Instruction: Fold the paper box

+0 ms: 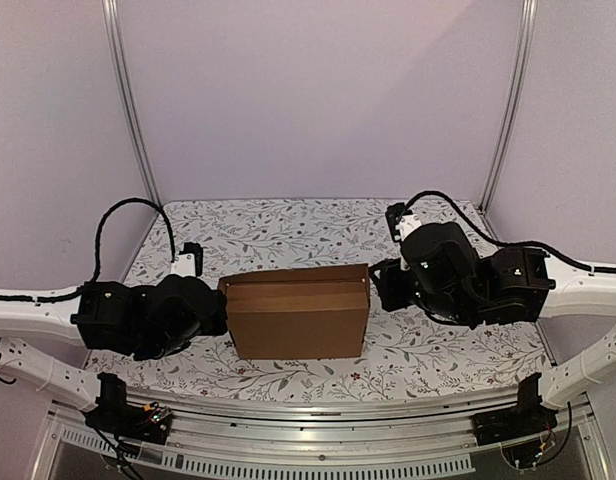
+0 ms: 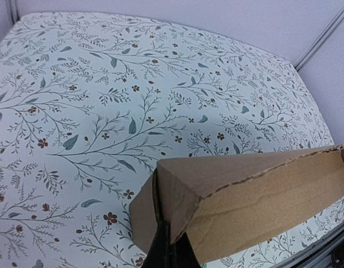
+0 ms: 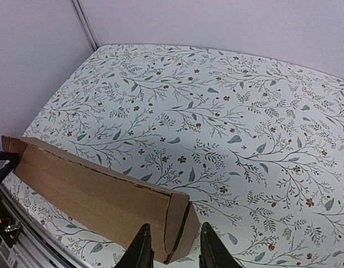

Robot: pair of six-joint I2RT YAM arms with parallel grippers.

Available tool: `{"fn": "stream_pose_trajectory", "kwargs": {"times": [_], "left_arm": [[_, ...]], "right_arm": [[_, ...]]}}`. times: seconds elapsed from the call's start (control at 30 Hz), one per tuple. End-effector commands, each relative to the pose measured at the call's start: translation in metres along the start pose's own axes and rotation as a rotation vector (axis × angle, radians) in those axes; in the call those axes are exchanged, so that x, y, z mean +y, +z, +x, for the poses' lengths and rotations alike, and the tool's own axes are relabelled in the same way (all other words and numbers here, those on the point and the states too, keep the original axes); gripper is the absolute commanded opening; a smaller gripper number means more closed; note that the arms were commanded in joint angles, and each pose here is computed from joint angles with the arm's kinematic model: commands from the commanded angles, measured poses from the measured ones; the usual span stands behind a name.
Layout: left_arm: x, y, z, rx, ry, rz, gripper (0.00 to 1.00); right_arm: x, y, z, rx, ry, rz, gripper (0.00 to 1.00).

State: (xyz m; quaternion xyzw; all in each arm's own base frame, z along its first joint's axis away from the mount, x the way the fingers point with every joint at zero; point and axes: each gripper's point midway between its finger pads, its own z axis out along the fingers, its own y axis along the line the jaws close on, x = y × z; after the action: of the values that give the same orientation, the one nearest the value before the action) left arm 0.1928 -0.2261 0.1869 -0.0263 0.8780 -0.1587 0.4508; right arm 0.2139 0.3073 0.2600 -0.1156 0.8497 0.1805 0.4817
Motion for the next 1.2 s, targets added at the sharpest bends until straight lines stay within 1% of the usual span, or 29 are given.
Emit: {"fn": "stream_pose_trajectory", "kwargs": {"times": [0.0, 0.27, 0.53, 0.73, 0.8, 1.07, 1.17], "left_arm": [[0.017, 0.001, 0.039, 0.141, 0.108, -0.039, 0.00], [0.017, 0.001, 0.038, 0.138, 0.112, -0.040, 0.00], [0.017, 0.001, 0.038, 0.133, 0.114, -0.040, 0.00], [0.017, 0.000, 0.037, 0.129, 0.115, -0.040, 0.00], [0.018, 0.000, 0.037, 0.129, 0.115, -0.042, 0.00], [0.018, 0.001, 0.038, 0.129, 0.113, -0.045, 0.00], [0.018, 0.002, 0.039, 0.131, 0.112, -0.047, 0.00]], "right_arm": [[0.007, 0.004, 0.011, 0.079, -0.043, -0.024, 0.27], [0.009, 0.018, 0.015, 0.108, -0.050, 0.001, 0.27], [0.005, 0.032, 0.014, 0.109, -0.068, 0.051, 0.21], [0.002, 0.039, 0.017, 0.112, -0.098, 0.083, 0.07], [0.003, 0.041, 0.019, 0.119, -0.104, 0.084, 0.00], [0.001, 0.045, 0.031, 0.142, -0.104, 0.092, 0.00], [-0.002, 0.041, 0.036, 0.112, -0.092, 0.111, 0.00]]}}
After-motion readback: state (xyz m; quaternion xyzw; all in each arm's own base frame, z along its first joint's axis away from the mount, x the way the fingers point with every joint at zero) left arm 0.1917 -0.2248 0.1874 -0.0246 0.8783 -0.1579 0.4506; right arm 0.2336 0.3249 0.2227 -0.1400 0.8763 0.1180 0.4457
